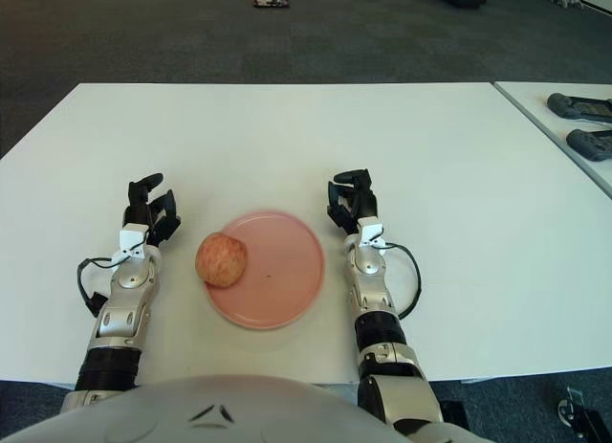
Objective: Put the apple into the plate.
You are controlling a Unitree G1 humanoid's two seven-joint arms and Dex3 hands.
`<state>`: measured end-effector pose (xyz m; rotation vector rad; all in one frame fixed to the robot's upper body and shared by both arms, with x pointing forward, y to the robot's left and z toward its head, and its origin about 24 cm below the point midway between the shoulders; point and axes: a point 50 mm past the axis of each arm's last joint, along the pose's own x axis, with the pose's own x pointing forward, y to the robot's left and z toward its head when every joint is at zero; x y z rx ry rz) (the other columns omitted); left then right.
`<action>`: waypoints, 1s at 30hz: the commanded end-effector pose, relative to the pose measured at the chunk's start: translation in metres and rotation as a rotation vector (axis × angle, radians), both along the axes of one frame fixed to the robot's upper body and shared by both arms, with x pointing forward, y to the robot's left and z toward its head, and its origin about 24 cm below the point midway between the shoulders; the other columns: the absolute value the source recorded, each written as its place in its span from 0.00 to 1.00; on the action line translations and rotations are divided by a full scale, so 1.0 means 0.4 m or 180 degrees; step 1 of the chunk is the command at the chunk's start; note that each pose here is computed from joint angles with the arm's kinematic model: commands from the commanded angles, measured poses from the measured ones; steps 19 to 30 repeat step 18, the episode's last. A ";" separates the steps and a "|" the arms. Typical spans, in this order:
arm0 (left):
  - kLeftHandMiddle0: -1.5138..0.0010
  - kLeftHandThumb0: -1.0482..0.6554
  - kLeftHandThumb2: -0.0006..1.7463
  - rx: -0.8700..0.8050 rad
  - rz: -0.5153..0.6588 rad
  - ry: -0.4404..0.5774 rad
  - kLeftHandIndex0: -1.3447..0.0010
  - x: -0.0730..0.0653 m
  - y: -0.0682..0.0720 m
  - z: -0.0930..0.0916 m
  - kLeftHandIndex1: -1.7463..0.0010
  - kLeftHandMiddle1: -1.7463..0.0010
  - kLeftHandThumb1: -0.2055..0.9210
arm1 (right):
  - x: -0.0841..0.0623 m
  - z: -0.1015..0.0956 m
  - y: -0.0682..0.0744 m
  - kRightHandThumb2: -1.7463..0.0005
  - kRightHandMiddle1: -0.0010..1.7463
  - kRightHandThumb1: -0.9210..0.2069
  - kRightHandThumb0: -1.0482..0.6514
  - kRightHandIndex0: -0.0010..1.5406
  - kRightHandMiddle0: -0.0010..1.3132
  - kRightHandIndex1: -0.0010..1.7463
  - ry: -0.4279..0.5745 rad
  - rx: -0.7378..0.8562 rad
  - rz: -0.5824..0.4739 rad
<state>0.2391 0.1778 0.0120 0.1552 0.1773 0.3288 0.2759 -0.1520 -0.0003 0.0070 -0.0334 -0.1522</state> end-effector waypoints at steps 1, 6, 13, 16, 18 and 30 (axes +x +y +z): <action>0.83 0.17 0.43 0.0014 -0.0006 0.0050 1.00 0.003 0.002 -0.005 0.47 0.67 1.00 | -0.007 -0.009 0.002 0.70 1.00 0.00 0.41 0.24 0.14 0.71 0.0088 -0.0010 -0.0010; 0.83 0.16 0.43 0.0028 -0.0009 0.0037 1.00 0.004 0.001 -0.004 0.48 0.67 1.00 | -0.007 -0.008 0.002 0.70 1.00 0.00 0.41 0.24 0.14 0.71 0.0091 -0.0014 -0.0018; 0.83 0.16 0.43 0.0025 -0.0016 0.0034 1.00 0.004 0.001 -0.004 0.47 0.67 1.00 | -0.007 -0.006 0.003 0.70 1.00 0.00 0.41 0.24 0.15 0.71 0.0091 -0.0019 -0.0022; 0.83 0.16 0.43 0.0019 -0.0024 0.0029 1.00 0.004 0.000 -0.003 0.47 0.67 1.00 | -0.007 -0.004 0.003 0.70 1.00 0.00 0.41 0.24 0.15 0.71 0.0091 -0.0023 -0.0022; 0.84 0.16 0.43 0.0015 -0.0029 0.0025 1.00 0.004 -0.001 -0.002 0.47 0.67 1.00 | -0.007 -0.003 0.003 0.70 1.00 0.00 0.41 0.24 0.15 0.71 0.0091 -0.0025 -0.0020; 0.84 0.16 0.43 0.0015 -0.0029 0.0025 1.00 0.004 -0.001 -0.002 0.47 0.67 1.00 | -0.007 -0.003 0.003 0.70 1.00 0.00 0.41 0.24 0.15 0.71 0.0091 -0.0025 -0.0020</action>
